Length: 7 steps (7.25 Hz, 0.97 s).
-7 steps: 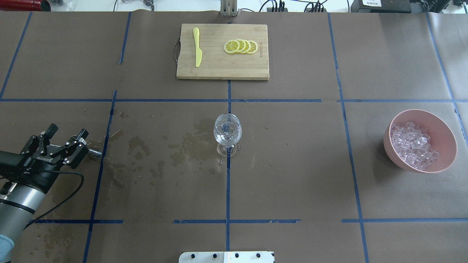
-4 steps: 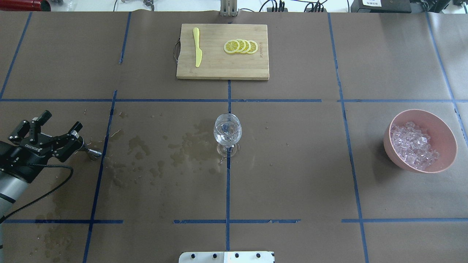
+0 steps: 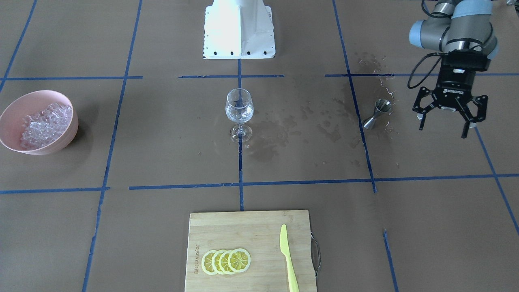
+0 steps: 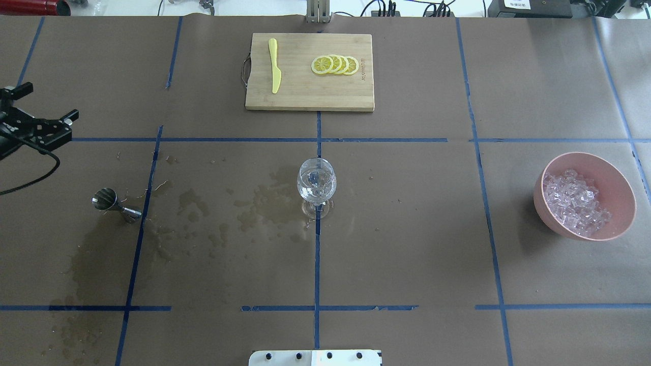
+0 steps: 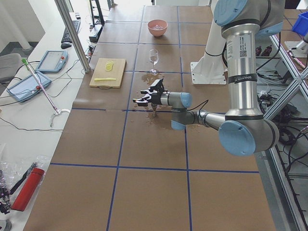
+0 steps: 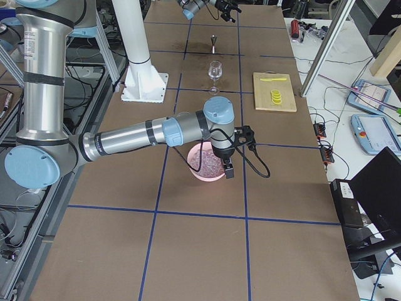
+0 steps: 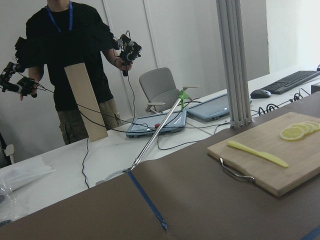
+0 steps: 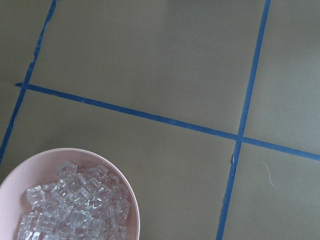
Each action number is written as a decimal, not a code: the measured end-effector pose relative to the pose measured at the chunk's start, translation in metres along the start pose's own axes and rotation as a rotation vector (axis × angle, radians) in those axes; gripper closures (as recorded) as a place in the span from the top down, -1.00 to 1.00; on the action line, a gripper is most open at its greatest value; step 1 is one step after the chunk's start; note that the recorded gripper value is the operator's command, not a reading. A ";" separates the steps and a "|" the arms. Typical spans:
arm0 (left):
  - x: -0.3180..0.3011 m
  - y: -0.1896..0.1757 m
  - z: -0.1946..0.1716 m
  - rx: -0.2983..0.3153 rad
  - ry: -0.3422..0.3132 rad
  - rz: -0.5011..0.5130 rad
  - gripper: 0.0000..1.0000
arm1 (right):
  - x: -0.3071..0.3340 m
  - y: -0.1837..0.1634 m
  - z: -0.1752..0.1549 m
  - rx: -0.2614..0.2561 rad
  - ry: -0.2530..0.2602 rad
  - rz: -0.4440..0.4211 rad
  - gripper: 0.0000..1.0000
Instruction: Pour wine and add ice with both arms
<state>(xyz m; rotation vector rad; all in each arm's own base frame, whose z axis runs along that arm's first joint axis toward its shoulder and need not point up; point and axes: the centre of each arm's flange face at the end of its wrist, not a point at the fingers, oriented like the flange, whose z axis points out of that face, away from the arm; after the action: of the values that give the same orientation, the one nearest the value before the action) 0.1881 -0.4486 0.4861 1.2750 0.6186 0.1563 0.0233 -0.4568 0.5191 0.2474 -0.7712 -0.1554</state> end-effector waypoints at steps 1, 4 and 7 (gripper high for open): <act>-0.043 -0.013 0.003 -0.107 0.017 0.021 1.00 | 0.000 0.000 0.000 0.000 0.001 -0.001 1.00; -0.185 -0.035 -0.036 -0.393 0.045 -0.077 1.00 | 0.001 0.000 0.001 -0.001 0.001 -0.002 1.00; -0.246 0.006 -0.063 -0.707 -0.021 -0.353 1.00 | 0.002 0.001 0.002 -0.004 0.001 -0.001 1.00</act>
<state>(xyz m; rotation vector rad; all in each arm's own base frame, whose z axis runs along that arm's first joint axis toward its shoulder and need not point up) -0.0467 -0.5021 0.5674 0.4759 0.6793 0.0573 0.0235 -0.4561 0.5218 0.2442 -0.7693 -0.1574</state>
